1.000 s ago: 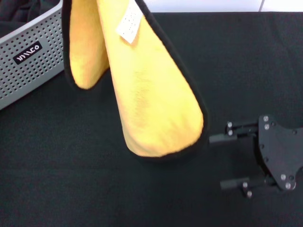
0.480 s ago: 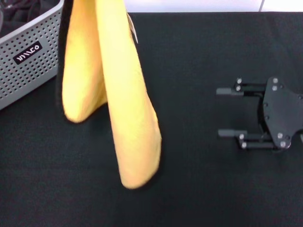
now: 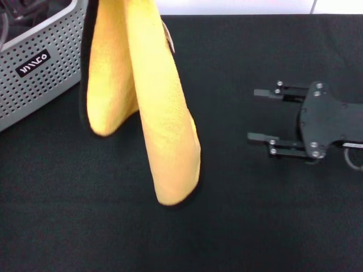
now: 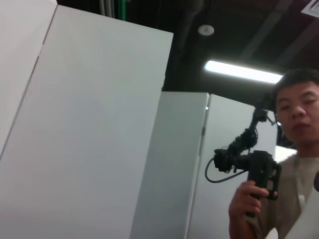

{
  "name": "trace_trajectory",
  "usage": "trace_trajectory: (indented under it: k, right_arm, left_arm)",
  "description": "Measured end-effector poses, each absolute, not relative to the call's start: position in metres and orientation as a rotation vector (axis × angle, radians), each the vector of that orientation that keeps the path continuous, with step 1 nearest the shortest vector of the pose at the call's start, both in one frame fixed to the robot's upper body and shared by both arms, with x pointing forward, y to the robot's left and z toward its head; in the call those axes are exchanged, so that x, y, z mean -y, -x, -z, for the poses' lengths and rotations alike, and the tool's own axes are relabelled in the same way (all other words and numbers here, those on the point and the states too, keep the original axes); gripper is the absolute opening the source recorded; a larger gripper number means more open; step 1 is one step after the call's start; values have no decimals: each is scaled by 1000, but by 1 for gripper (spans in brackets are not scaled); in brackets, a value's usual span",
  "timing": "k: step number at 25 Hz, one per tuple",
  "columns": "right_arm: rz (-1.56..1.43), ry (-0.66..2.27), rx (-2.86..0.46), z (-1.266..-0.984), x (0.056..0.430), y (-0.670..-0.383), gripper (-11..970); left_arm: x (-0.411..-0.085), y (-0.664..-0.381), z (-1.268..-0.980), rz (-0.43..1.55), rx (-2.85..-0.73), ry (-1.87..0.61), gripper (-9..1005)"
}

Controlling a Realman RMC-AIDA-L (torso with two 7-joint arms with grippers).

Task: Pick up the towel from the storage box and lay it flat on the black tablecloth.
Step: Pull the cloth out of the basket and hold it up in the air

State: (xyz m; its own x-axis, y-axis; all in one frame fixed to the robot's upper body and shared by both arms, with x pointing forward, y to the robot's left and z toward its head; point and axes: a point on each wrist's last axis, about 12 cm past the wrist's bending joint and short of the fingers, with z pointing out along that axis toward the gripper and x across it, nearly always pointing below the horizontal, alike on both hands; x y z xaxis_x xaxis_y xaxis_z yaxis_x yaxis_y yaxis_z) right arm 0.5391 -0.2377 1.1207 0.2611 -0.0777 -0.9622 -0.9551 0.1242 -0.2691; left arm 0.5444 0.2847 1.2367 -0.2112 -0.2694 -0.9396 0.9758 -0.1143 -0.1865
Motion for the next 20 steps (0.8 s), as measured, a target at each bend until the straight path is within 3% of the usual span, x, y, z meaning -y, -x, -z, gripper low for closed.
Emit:
trace_trajectory:
  k: [8,20]
  right_arm:
    - [-714,1227,-1231,-1098,229,-552,631]
    - [-722,1222,-1176,-1096,203,-559,631]
  left_arm:
    - [-269,-539,-1251,1556,-1017,-1061,9]
    - [-258,-535,-1261,1619,-890,-1025,9]
